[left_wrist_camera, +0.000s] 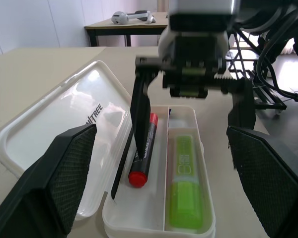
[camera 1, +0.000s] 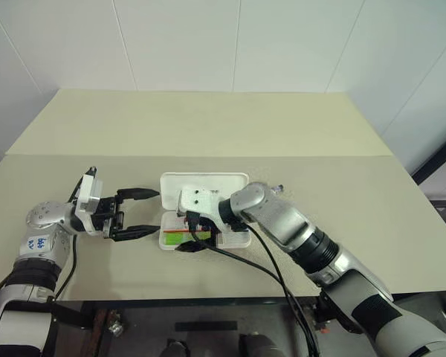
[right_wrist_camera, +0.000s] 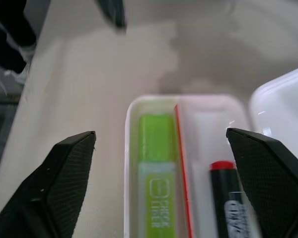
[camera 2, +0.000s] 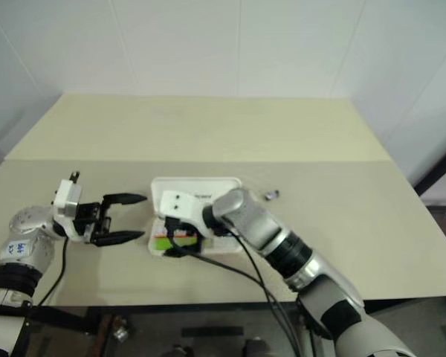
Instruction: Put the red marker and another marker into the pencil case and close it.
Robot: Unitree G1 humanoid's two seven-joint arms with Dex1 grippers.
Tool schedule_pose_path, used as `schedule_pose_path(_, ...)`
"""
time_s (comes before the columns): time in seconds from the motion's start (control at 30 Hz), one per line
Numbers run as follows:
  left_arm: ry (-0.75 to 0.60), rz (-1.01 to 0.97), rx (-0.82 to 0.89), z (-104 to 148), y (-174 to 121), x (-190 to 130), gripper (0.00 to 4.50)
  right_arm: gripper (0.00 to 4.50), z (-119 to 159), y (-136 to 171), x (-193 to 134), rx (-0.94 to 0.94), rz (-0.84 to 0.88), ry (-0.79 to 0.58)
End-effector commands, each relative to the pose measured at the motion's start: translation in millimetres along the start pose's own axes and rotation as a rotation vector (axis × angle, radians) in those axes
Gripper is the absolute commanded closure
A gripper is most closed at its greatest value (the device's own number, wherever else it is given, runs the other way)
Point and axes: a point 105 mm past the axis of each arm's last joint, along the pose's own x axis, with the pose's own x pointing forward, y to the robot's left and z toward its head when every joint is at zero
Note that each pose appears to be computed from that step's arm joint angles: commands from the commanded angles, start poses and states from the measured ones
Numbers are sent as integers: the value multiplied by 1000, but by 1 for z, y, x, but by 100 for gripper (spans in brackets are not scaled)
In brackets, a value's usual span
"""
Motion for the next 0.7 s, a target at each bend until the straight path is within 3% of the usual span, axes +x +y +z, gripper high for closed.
schedule_pose_path(0.03, -19, -119, 37, 9, -9, 3, 0, 4, 22, -2, -27, 12, -70, -95)
schedule_pose_path(0.33, -41, -116, 35, 9, -5, 8, 0, 4, -3, 19, -99, 105, -214, -43)
schedule_pose_path(0.7, -75, -129, 43, 9, 0, 22, 0, 4, -61, -43, -203, 264, -908, 97)
